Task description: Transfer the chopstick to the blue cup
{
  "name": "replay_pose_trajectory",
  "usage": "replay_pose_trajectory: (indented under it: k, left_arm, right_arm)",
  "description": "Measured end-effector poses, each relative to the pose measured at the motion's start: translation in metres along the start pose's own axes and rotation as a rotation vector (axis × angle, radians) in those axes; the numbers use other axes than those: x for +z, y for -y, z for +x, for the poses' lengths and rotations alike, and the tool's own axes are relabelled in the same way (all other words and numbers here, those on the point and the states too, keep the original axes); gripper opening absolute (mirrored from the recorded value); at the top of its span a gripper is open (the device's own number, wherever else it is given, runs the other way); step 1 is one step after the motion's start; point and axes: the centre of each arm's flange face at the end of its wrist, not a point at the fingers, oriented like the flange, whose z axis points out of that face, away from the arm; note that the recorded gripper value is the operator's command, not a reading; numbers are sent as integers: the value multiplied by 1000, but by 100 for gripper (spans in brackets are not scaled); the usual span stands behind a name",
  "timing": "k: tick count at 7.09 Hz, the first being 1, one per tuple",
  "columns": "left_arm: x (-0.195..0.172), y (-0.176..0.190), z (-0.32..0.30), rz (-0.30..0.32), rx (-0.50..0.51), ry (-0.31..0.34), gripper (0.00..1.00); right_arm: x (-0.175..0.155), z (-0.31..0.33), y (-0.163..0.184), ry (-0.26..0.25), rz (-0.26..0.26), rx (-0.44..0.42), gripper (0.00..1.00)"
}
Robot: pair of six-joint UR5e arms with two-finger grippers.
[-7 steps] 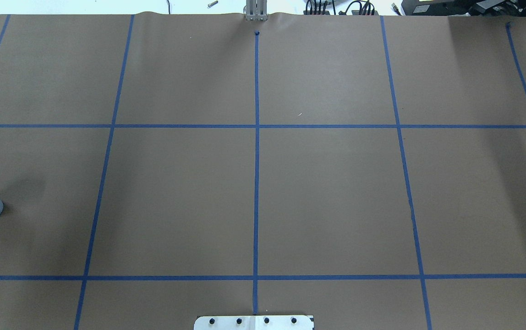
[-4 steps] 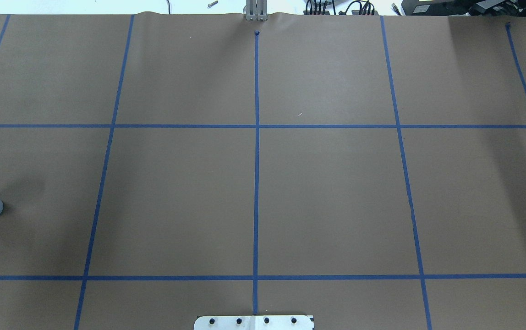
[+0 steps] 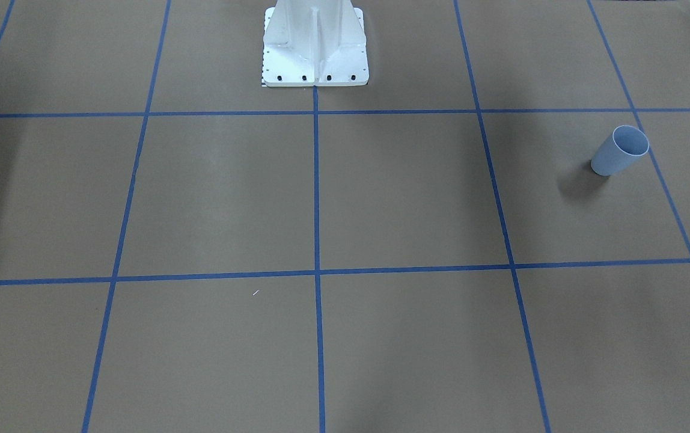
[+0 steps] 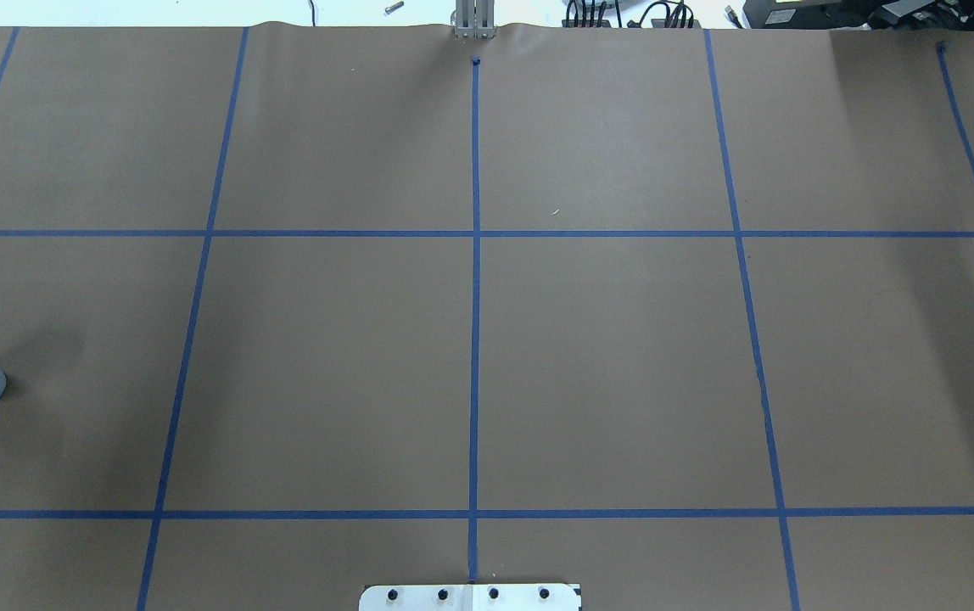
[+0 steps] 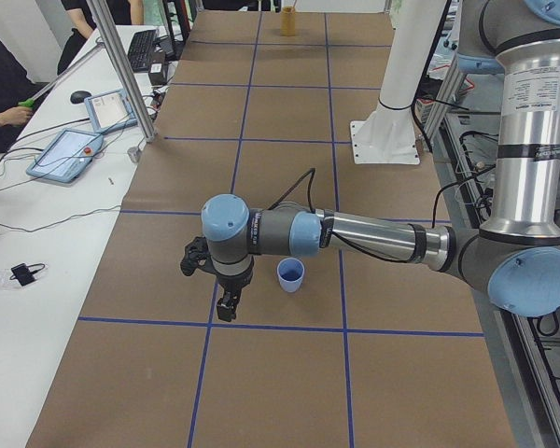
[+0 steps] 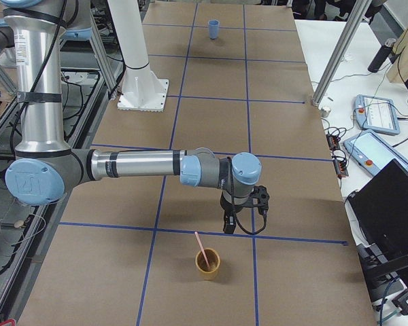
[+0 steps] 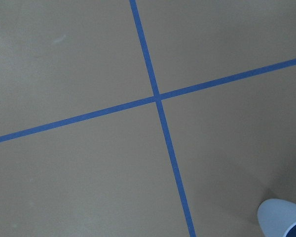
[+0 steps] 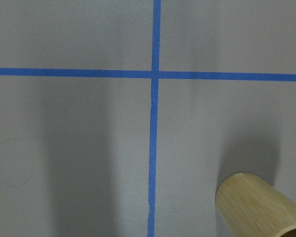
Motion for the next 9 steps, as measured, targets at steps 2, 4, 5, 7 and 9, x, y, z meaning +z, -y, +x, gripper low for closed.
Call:
replay_pose_trajectory:
  k: [2, 4, 5, 7, 9]
  left_arm:
    - [-7, 4, 5, 13, 14, 4, 98]
    - [-23, 17, 21, 57, 49, 4, 98]
    - [-29, 25, 31, 75, 43, -5, 99]
    - [-29, 43, 69, 80, 6, -48, 99]
    - [2, 11, 102, 45, -84, -80, 98]
  right_arm:
    - [-2, -2, 0, -1, 4, -5, 100]
    - [-14, -13, 3, -1, 30, -29, 100]
    - [-23, -23, 8, 1, 50, -50, 100]
    - [-32, -35, 13, 15, 71, -74, 100]
    - [-30, -36, 13, 32, 69, -75, 100]
